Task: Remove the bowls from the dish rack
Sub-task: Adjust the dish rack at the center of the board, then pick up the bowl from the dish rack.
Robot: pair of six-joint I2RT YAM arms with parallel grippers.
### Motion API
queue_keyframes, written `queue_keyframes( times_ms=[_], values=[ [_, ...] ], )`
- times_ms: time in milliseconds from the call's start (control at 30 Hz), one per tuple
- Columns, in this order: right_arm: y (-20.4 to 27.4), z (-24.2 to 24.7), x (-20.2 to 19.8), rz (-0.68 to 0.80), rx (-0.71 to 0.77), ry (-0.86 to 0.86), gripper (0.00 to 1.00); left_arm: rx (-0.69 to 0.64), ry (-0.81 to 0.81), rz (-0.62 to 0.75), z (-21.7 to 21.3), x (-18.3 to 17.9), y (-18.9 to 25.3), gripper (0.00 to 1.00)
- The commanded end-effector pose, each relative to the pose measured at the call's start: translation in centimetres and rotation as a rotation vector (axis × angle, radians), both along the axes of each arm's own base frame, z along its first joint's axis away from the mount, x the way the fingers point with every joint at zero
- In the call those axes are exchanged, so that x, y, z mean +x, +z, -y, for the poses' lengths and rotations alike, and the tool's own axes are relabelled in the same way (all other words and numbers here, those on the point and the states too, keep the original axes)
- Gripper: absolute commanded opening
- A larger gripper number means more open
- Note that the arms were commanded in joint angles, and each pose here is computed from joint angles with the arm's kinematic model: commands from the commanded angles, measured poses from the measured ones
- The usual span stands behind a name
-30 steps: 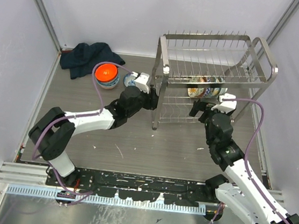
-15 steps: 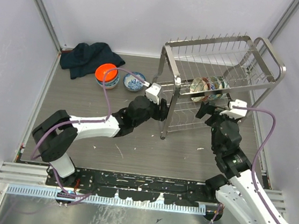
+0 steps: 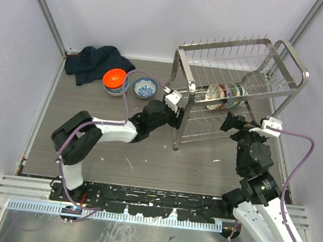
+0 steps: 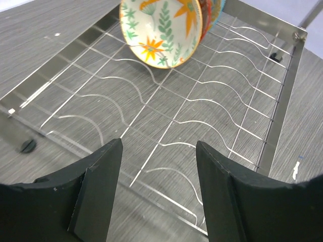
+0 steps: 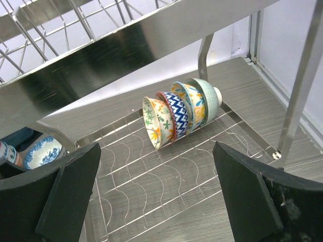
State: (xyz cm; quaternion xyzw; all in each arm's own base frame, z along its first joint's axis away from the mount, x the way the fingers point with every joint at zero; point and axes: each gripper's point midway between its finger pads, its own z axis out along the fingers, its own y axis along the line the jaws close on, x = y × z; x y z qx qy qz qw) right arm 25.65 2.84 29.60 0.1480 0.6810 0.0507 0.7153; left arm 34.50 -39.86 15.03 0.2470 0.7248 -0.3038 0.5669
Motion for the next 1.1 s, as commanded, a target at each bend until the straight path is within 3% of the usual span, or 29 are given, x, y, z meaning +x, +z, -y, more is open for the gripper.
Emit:
queue_keyframes(
  times_ms=[0,533,1067],
  values=[
    [3.0,1.4,-1.3,0.072,0.030,-0.044,1.00,-0.037,-0.159,0.143,3.7,0.3,2.3,0.68],
    [3.9,2.4,-2.5,0.106,0.046,-0.064,1.00,-0.136,-0.271,0.277,7.4,3.0,1.7,0.65],
    [4.1,3.0,-2.6,0.112,0.039,-0.098,1.00,-0.172,-0.212,0.375,10.1,7.0,0.1,0.63]
  ],
)
